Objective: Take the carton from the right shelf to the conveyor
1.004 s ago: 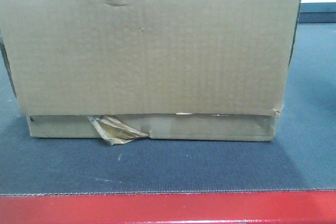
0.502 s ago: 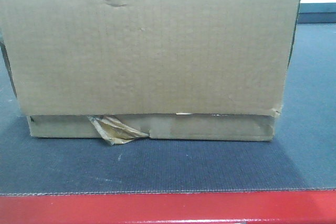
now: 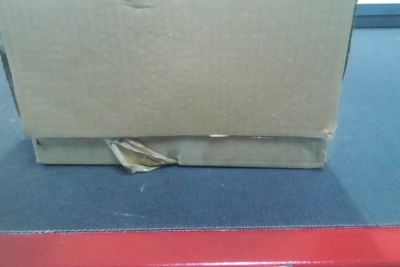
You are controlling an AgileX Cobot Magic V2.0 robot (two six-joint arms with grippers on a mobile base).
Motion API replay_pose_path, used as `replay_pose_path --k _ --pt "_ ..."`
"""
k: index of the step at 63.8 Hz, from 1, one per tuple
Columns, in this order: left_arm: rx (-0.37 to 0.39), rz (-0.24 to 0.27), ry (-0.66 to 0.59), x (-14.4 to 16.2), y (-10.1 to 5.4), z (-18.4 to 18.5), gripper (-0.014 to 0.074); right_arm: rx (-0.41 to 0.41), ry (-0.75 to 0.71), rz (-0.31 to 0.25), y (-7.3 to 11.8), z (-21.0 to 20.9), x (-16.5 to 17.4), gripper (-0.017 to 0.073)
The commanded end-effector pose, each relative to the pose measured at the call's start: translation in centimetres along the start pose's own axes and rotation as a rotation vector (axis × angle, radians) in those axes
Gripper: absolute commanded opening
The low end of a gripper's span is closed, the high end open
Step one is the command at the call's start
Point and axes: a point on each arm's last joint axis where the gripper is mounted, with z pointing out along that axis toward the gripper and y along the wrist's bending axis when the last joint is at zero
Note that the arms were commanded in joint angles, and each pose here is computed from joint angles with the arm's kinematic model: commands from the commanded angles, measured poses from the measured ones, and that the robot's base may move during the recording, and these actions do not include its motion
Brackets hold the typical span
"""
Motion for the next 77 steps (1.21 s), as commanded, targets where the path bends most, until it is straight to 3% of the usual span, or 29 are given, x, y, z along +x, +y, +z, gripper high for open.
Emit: replay_pose_path --k 1,44,54,64,77 --pt "-0.004 0.007 -0.018 -0.1 0.0 -0.1 -0.0003 -0.002 -0.072 -0.022 0.0 -0.2 -0.7 -0.0069" --pt "-0.004 0.007 -0.018 -0.1 0.0 -0.1 -0.0003 -0.004 -0.1 -0.022 0.0 -0.2 -0.9 -0.0069" --pt "-0.014 -0.052 0.025 0.5 0.0 -0.1 -0.0003 -0.004 -0.1 -0.022 0.0 -0.2 -0.9 -0.0069" --pt "-0.025 0.064 0.005 2.4 0.0 0.1 -0.0003 -0.003 -0.099 -0.022 0.0 -0.2 -0.9 -0.0069" --pt "-0.054 0.07 -0.079 7.8 0.4 0.4 -0.0003 -0.003 -0.099 -0.022 0.0 -0.2 -0.9 -0.0069"
